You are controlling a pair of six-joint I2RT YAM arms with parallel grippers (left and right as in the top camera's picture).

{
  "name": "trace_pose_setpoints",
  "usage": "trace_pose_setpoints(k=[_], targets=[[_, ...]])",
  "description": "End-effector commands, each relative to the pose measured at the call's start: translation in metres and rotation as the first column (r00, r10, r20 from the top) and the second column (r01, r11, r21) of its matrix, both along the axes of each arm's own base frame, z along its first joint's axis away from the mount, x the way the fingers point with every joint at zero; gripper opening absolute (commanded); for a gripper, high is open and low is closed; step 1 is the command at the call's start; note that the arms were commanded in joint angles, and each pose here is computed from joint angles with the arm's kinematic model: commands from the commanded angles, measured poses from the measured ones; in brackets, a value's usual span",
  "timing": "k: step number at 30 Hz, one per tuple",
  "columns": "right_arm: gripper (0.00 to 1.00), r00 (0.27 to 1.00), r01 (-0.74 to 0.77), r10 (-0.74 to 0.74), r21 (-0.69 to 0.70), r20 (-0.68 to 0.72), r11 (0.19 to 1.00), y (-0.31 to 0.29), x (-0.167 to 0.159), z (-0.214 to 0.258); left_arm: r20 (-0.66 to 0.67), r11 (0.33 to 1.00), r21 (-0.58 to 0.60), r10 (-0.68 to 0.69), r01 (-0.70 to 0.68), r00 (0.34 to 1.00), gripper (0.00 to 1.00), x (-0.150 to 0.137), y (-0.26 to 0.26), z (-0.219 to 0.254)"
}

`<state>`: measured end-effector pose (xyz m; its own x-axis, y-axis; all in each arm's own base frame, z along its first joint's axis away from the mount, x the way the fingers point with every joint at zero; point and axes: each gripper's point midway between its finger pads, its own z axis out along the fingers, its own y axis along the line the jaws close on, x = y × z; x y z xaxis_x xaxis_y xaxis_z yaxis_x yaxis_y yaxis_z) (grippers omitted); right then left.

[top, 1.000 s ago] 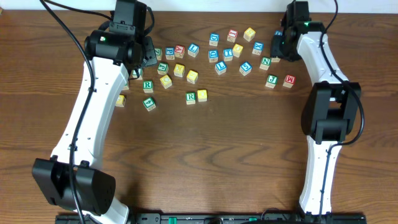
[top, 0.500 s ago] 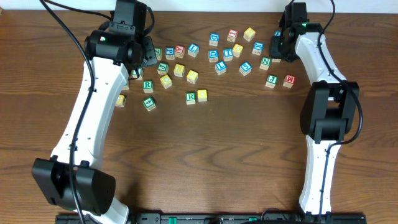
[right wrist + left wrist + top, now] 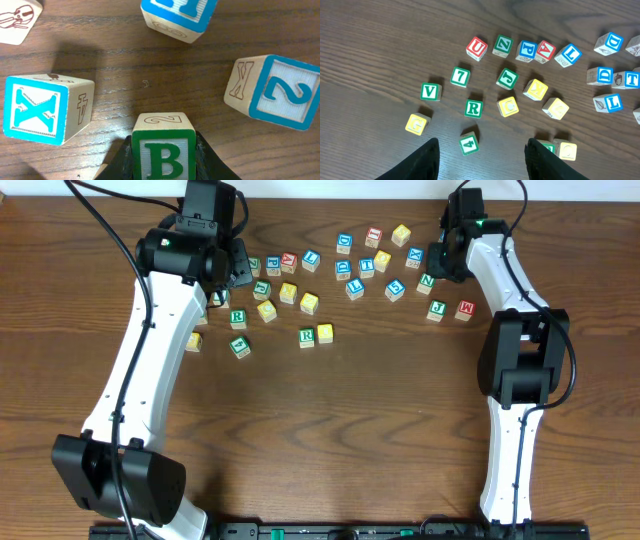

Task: Spell out ROBOT
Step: 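Close the right gripper on the green B block and lift it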

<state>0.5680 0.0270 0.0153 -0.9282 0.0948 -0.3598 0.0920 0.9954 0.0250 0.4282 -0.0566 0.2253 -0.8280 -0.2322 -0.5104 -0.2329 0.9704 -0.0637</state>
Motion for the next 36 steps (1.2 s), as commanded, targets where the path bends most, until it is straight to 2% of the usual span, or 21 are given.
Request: trace_pose_setpoints(k=[1, 10, 18, 24, 30, 36], targets=[[0.16, 1.000, 0.004, -0.005, -0.015, -0.011, 1.000, -0.002, -0.001, -0.006, 0.011, 1.000, 0.003, 0.000, 0.000, 1.000, 0.54, 0.000, 0.002, 0.005], [0.13, 1.000, 0.013, -0.013, -0.014, 0.012, 1.000, -0.007, -0.002, 0.020, 0.011, 1.000, 0.002, 0.000, 0.000, 1.000, 0.54, 0.000, 0.002, 0.005], [0.12, 0.995, 0.011, -0.011, -0.008, 0.096, 1.000, -0.005, -0.008, 0.088, 0.011, 1.000, 0.003, 0.000, 0.000, 1.000, 0.55, 0.000, 0.002, 0.005], [0.12, 0.991, -0.045, 0.042, 0.021, 0.125, 0.999, 0.021, -0.030, 0.141, 0.011, 1.000, 0.003, 0.000, 0.000, 1.000, 0.54, -0.001, 0.002, 0.005], [0.12, 0.989, -0.147, 0.144, 0.105, 0.032, 0.984, 0.070, -0.060, 0.136, 0.012, 1.000, 0.003, 0.000, 0.000, 1.000, 0.55, 0.000, 0.002, 0.005], [0.13, 0.969, -0.211, 0.224, 0.124, -0.102, 0.970, 0.118, -0.096, 0.114, 0.011, 1.000, 0.003, 0.000, 0.000, 1.000, 0.55, -0.001, 0.002, 0.005]])
